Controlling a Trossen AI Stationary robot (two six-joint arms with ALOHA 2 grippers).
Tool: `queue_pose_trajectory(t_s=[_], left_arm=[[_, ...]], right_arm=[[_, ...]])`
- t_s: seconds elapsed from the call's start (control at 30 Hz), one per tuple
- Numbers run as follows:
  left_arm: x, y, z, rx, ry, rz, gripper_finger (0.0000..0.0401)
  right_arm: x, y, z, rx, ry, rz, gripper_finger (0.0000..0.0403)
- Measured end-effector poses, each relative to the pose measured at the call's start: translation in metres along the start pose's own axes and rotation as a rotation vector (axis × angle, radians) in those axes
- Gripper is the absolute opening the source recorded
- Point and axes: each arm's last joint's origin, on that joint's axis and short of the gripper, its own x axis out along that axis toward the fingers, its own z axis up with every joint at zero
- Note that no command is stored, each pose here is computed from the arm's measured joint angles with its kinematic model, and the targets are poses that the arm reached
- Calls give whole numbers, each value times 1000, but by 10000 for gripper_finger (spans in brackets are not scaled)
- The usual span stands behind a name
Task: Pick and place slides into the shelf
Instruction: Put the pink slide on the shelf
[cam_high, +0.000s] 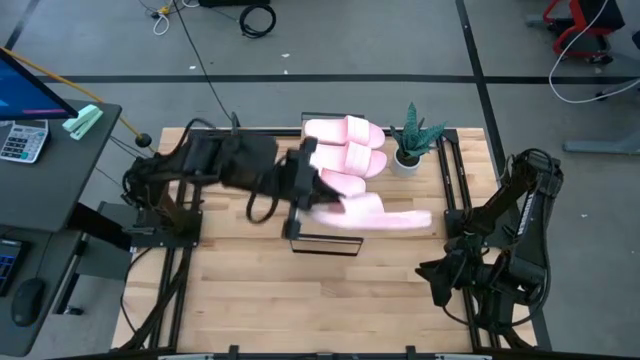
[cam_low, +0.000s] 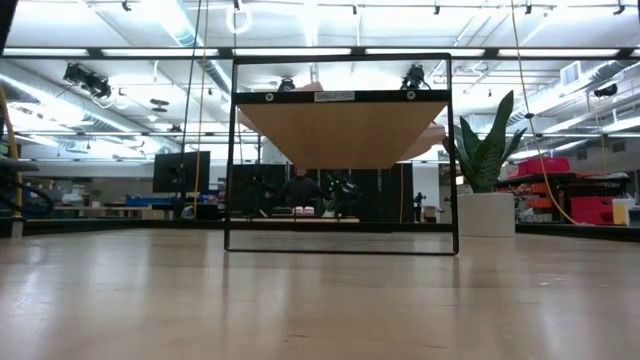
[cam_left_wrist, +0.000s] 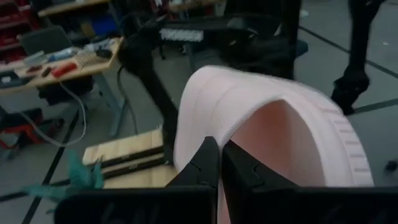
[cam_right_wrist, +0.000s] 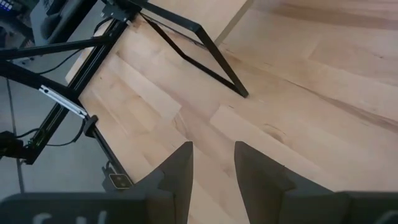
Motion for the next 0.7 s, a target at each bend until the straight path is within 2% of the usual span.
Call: queue_pose_trajectory(t_s=[0.13, 0.37, 0.5, 0.7], left_arm=[[7, 31, -13, -12, 45, 32, 7], [36, 73, -50, -89, 49, -25, 7], [50, 82, -75, -131, 1, -85, 7], [36, 87, -105, -158, -67, -76, 7]], right_arm=[[0, 0, 0, 14, -8, 5, 124], [3, 0, 3, 47, -28, -10, 124], [5, 1, 6, 63, -37, -20, 124], [9, 2, 9, 99, -50, -31, 124]])
